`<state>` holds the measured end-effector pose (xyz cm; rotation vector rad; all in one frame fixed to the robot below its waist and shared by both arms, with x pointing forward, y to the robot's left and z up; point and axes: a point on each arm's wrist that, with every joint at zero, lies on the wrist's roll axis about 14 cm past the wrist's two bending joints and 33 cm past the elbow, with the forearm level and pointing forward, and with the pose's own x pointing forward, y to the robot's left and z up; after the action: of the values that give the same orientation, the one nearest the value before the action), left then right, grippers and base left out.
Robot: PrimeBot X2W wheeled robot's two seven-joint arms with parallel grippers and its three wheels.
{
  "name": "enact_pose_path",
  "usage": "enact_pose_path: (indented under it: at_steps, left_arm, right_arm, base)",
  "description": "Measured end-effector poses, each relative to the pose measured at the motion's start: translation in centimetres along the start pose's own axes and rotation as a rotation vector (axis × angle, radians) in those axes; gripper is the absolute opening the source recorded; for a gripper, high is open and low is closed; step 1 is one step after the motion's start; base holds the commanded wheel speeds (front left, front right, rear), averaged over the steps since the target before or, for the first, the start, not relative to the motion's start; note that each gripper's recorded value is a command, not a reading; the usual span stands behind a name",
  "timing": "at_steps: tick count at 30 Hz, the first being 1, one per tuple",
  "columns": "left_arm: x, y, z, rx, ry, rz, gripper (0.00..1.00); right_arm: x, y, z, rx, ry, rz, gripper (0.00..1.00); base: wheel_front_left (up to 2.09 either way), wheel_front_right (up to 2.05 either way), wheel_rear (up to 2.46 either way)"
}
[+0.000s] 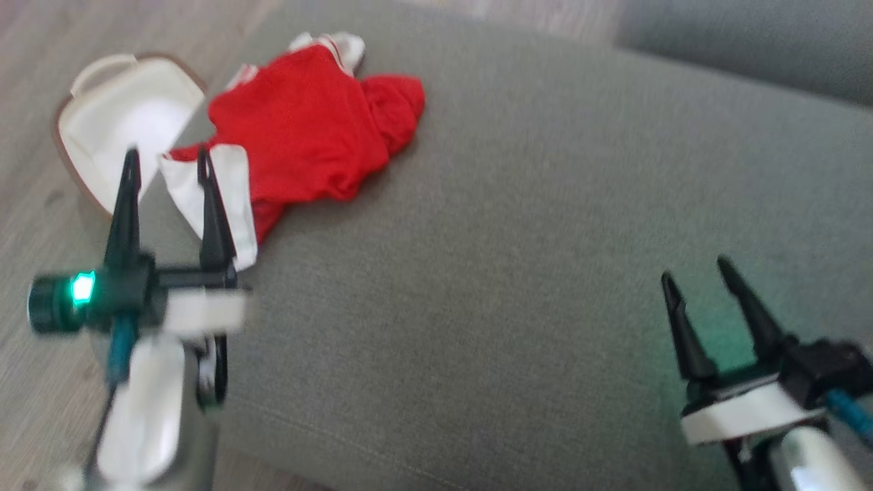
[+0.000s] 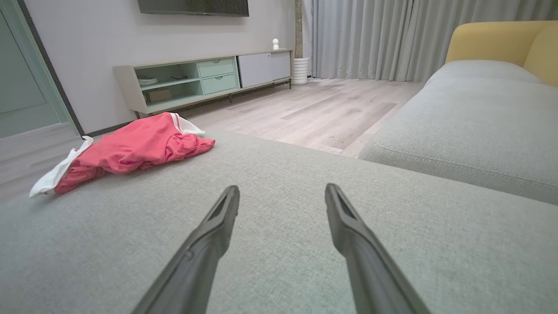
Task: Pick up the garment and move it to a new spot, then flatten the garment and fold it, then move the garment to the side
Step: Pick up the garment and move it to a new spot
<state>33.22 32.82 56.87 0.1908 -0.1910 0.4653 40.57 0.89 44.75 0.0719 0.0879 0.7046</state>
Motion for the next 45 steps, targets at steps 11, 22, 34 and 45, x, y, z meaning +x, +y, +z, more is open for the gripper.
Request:
enact_pose_path:
  at_steps: [11, 22, 34, 45]
  left_arm:
    - [12.6, -5.4, -8.3, 0.041, 0.352, -0.127, 1.00]
    - [9.2, -6.8, -21.9, 0.123, 0.849, -0.083, 1.00]
    - [11.1, -6.6, -18.0, 0.095, 0.618, -0.129, 0.00]
    - [15.7, -9.7, 0.4, 0.160, 0.086, -0.345, 0.00]
  right_arm:
    - [3.3, -5.5, -3.0, -0.069, 0.023, 0.042, 1.00]
    - [2.1, -9.4, -5.0, -0.076, 0.046, -0.023, 1.00]
    - [1.3, -9.1, -1.7, -0.066, -0.017, -0.086, 1.00]
    - [-2.5, -4.3, 5.3, -0.015, -0.161, -0.158, 1.00]
  base:
    - [0.00, 0.00, 0.00]
    - [0.00, 0.00, 0.00]
    - [0.00, 0.00, 0.00]
    - [0.00, 0.00, 0.00]
